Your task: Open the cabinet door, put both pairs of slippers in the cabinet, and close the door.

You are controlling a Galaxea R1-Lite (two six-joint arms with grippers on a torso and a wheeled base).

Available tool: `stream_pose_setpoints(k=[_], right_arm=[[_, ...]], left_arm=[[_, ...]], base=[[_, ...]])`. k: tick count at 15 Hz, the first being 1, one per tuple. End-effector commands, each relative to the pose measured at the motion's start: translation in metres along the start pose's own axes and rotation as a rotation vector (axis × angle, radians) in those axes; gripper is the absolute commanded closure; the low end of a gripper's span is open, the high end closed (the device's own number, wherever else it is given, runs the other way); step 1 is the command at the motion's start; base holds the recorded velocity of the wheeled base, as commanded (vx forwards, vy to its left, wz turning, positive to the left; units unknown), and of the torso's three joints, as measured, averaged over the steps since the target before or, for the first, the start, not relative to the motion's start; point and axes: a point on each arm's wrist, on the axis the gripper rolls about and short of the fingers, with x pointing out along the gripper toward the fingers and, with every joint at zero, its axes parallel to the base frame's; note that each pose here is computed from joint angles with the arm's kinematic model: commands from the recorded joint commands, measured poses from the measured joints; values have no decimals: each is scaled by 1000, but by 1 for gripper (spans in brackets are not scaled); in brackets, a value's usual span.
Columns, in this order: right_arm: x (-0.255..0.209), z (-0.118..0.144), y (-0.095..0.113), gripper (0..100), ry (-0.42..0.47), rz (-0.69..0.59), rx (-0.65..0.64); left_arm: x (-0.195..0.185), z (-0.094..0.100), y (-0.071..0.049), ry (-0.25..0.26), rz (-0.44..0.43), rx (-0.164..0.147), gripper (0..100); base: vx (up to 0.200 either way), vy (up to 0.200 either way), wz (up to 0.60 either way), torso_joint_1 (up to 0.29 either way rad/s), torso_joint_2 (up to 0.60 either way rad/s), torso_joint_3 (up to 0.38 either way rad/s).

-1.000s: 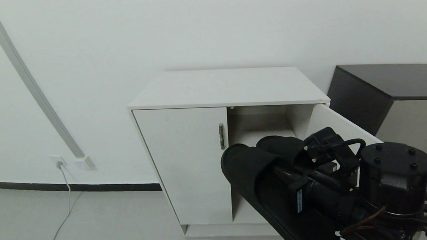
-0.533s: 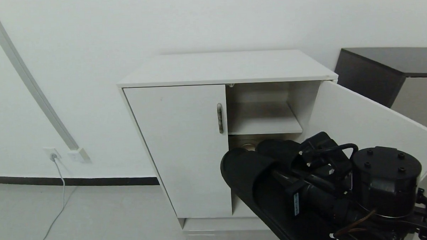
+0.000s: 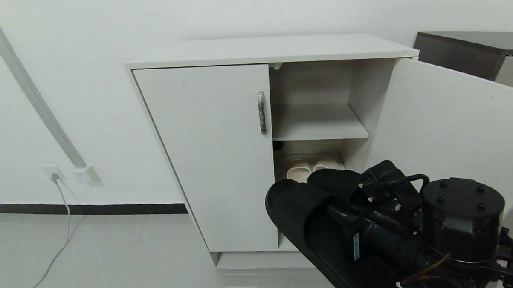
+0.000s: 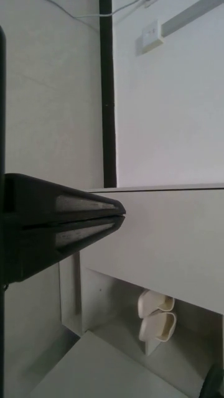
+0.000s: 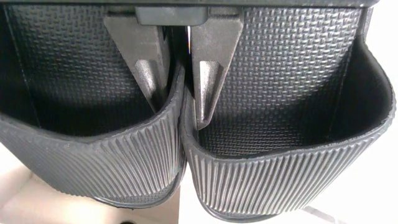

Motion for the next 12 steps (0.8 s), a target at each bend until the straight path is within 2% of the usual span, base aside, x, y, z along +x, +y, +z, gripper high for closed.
stream_pose_setpoints(k=[1,3,5,6,7,9,10,12], right_arm=[[-1,1,0,100,-5,1,-1],[-1,1,0,100,-11,0,-15],[-2,1,-1,100,-17,-1,-13],[-1,0,-1,100,-15,-1,-15],[-1,1,-1,100,-17,-1,-15],[-1,1,-1,100,-17,-4,-14],[1,0,-5,100,-12,-18,-36],[0,-1,-5,100,-14,-21,-48]], left_arm=[[0,0,0,1,-1,1,100],[0,0,0,1,-1,1,100],[0,0,0,1,-1,1,100],[0,0,0,1,-1,3,100],[0,0,0,1,-5,23,100],[0,0,0,1,-7,18,100],[0,0,0,1,-2,6,100],[0,0,0,1,-2,6,100]], base=[[0,0,0,-46,471,398],[0,0,0,-10,369,359],[0,0,0,-5,154,144],[0,0,0,-2,71,51],[0,0,0,0,0,0],[0,0,0,0,0,0],[0,0,0,0,0,0],[0,0,0,0,0,0]])
